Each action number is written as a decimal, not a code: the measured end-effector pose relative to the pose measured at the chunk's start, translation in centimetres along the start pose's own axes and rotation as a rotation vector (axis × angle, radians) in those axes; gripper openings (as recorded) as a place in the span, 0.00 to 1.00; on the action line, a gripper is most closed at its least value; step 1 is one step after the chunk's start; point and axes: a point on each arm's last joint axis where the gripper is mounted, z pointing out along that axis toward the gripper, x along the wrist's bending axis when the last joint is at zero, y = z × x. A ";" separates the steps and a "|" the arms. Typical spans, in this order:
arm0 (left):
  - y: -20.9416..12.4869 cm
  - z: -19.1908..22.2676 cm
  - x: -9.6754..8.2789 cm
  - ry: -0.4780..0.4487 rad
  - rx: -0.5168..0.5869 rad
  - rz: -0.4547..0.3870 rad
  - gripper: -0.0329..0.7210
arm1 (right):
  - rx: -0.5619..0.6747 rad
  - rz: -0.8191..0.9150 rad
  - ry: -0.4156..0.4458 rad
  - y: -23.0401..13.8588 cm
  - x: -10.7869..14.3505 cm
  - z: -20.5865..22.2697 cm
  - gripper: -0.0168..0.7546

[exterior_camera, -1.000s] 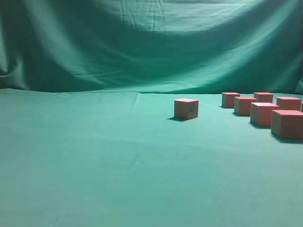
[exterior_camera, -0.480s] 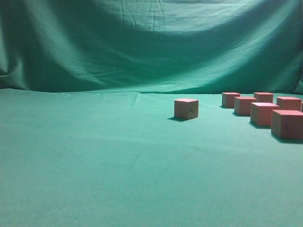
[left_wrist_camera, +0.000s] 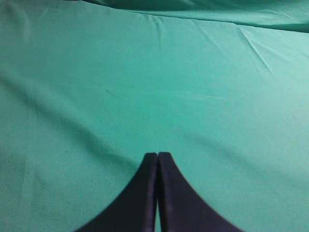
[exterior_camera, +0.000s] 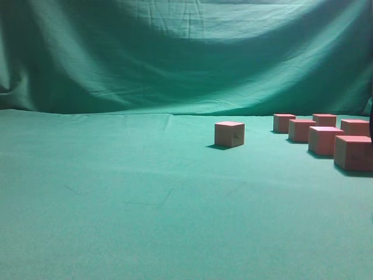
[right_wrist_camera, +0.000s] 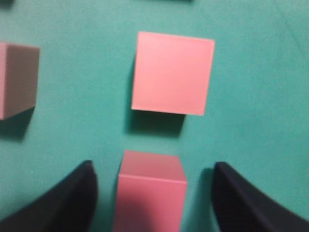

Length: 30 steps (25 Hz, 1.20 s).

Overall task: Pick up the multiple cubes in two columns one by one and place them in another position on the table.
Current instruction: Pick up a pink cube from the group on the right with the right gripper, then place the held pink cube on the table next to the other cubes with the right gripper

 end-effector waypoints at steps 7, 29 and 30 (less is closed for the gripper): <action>0.0 0.0 0.0 0.000 0.000 0.000 0.04 | 0.016 0.004 -0.006 -0.1 0.0 0.0 0.35; 0.0 0.0 0.0 0.000 0.000 0.000 0.04 | -0.181 -0.671 0.283 12.7 11.0 -14.4 0.35; 0.0 0.0 0.0 0.000 0.000 0.000 0.04 | -0.180 -0.742 0.253 13.0 12.2 -13.9 0.35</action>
